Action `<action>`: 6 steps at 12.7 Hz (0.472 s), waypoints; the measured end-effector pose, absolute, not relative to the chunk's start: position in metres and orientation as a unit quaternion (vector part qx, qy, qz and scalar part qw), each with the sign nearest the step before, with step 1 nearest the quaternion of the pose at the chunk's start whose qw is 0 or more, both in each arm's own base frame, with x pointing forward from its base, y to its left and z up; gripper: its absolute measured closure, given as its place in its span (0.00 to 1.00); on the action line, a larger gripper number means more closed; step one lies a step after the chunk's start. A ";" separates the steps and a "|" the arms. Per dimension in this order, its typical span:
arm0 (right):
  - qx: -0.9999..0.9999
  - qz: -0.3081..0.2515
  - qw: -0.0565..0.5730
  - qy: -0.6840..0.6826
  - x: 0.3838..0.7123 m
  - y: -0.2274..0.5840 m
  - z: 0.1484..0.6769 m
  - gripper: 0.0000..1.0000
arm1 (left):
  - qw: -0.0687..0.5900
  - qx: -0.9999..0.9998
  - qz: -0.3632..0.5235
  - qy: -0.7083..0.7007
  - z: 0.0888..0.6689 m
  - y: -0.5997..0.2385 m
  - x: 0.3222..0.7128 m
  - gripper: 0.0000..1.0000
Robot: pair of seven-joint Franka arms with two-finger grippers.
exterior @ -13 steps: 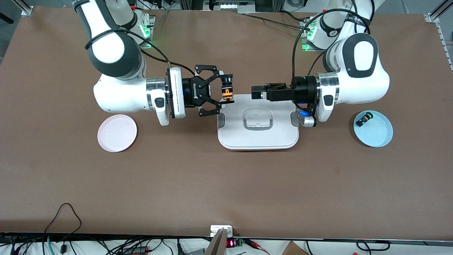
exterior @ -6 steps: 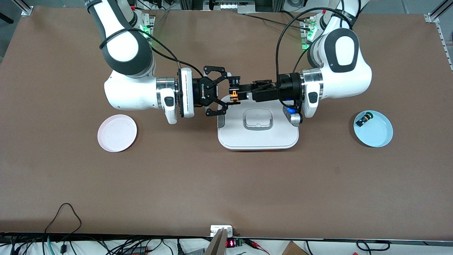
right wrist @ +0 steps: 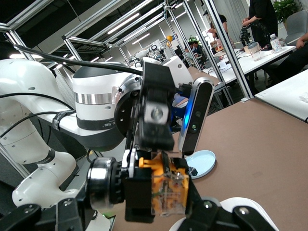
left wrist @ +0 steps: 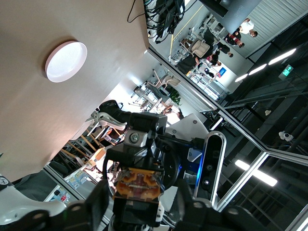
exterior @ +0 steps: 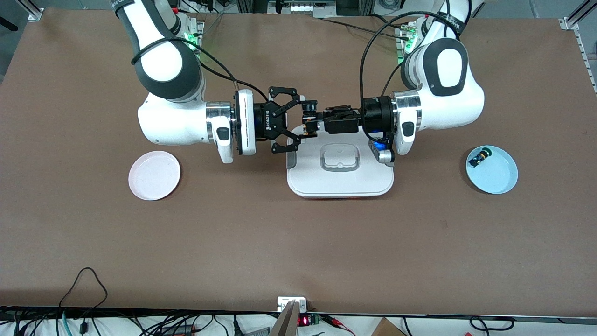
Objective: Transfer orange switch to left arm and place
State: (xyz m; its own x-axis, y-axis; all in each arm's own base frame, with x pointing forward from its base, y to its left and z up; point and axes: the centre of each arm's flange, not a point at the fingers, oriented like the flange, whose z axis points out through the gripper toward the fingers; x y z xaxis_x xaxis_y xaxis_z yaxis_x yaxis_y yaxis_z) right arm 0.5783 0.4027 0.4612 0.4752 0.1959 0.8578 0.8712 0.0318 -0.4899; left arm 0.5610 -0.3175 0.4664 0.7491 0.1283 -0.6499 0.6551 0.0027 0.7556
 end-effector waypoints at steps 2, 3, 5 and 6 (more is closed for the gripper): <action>-0.634 -0.291 0.581 -0.418 0.579 0.401 0.461 0.28 | 0.648 0.680 -0.197 0.282 0.464 -0.318 0.561 0.58; -0.634 -0.291 0.581 -0.418 0.579 0.401 0.461 0.28 | 0.649 0.682 -0.193 0.278 0.464 -0.318 0.561 0.58; -0.634 -0.292 0.581 -0.419 0.579 0.401 0.461 0.28 | 0.650 0.683 -0.189 0.274 0.463 -0.318 0.561 0.58; -0.634 -0.292 0.581 -0.420 0.579 0.401 0.461 0.28 | 0.650 0.683 -0.189 0.273 0.463 -0.319 0.561 0.58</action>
State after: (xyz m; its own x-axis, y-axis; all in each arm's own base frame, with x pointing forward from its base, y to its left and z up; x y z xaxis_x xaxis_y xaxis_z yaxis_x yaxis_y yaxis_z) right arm 0.5795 0.4013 0.4606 0.4772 0.1924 0.8575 0.8710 0.0260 -0.4906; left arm 0.5614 -0.3185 0.4633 0.7793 0.1279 -0.6134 0.6191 -0.0056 0.7853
